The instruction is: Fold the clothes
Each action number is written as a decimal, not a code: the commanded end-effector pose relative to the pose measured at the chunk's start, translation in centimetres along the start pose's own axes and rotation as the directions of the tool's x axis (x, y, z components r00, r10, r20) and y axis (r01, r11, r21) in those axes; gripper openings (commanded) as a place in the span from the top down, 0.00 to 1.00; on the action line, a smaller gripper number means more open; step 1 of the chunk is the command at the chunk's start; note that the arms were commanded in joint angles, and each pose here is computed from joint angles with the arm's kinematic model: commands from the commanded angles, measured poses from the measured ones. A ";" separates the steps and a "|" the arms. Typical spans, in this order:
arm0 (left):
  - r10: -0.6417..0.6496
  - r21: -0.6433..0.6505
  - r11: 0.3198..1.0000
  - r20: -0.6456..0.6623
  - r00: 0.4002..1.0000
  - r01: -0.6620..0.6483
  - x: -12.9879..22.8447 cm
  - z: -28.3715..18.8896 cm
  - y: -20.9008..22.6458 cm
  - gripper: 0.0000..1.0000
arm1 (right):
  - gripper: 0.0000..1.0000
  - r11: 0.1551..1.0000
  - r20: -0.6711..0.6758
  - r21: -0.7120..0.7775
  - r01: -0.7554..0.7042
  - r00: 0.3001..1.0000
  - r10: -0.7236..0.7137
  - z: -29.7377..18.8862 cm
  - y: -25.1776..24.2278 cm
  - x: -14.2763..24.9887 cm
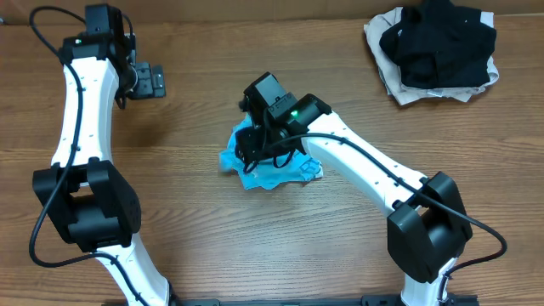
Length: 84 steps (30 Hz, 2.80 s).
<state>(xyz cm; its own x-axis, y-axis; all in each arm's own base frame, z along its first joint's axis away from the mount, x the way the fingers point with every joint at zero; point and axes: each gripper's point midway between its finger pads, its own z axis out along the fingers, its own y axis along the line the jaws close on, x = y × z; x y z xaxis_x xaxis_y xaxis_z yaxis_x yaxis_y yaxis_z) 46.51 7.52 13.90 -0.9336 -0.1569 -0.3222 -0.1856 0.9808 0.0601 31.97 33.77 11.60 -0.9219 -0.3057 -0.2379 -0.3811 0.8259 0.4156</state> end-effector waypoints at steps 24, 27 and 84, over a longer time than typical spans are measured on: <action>-0.025 0.014 1.000 -0.006 1.000 0.025 0.5 0.8 -0.1 0.00 | 0.53 0.973 -0.142 0.189 -0.132 0.977 0.160 -2.1 -6.7 4.0; -0.025 0.014 1.000 -0.006 1.000 0.025 0.5 0.8 -0.1 0.00 | 0.83 0.979 -0.143 0.163 -0.120 0.979 0.144 -1.9 -5.8 3.9; -0.027 0.049 0.998 0.025 0.999 0.026 -0.3 0.8 -0.7 0.00 | 0.41 0.906 0.066 0.423 0.035 0.995 -0.069 1.4 -13.3 -6.0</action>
<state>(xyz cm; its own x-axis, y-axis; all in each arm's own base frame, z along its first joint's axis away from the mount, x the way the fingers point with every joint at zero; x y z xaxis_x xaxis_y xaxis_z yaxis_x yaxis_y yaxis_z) 47.19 6.97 12.97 -0.9267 -0.1560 -0.3419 -0.1747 0.9843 0.0242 41.33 26.43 5.87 -0.8984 -0.3303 -0.2894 -0.3656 0.9276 0.0762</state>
